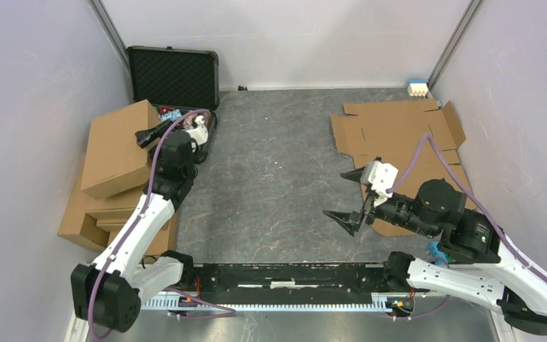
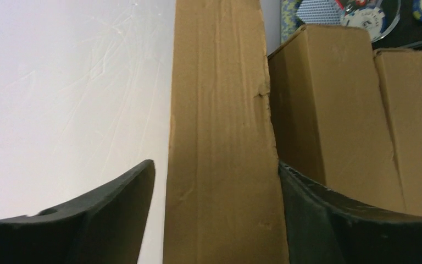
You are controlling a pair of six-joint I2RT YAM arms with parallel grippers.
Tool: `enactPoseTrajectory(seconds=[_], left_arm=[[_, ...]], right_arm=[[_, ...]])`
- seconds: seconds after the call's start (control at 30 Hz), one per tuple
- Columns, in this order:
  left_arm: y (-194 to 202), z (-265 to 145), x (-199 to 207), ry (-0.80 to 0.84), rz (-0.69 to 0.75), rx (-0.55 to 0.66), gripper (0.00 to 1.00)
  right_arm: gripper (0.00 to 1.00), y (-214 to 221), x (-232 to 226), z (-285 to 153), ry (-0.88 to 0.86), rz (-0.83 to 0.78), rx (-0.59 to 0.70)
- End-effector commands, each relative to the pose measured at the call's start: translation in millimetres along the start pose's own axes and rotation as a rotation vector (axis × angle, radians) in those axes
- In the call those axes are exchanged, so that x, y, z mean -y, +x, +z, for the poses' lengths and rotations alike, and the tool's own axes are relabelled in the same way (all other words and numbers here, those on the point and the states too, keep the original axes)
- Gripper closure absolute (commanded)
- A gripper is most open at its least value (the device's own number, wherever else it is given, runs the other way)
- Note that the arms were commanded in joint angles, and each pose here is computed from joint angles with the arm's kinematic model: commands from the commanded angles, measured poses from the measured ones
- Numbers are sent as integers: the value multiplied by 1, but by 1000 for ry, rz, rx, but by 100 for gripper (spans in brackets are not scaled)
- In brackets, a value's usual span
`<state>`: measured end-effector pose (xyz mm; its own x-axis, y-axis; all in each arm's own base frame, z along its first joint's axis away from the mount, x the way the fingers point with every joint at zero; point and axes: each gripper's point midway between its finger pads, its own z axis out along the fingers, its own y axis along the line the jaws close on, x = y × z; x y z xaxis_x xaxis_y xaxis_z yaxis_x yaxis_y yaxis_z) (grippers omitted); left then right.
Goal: Fold the paper box
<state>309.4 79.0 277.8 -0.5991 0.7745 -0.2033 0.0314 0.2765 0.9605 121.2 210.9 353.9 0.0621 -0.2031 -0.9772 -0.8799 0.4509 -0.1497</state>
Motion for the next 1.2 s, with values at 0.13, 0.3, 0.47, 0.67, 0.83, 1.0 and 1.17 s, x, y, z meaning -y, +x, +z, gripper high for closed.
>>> enactPoseTrajectory(seconds=[0.13,0.3,0.47,0.67,0.83,1.0,1.17], left_arm=[[11,-12,-24,44,-115,-98,5],[24,-34,4,231,-221,-117,0],[-4,-59,15,411,-515,7,0],[-31,-66,-7,422,-736,86,5],[-83,-102,4,694,-869,325,38],[-62,-72,24,570,-1007,67,89],[-43,-51,35,471,-993,-73,98]], right_arm=[[2,-6,3,-16,24,29,55],[2,-4,0,-6,9,20,34],[2,-2,-1,2,0,16,13],[2,-2,-2,5,-1,35,15],[2,0,-2,4,-1,42,14],[2,-4,-2,6,0,50,17],[2,-7,-2,5,-1,48,15]])
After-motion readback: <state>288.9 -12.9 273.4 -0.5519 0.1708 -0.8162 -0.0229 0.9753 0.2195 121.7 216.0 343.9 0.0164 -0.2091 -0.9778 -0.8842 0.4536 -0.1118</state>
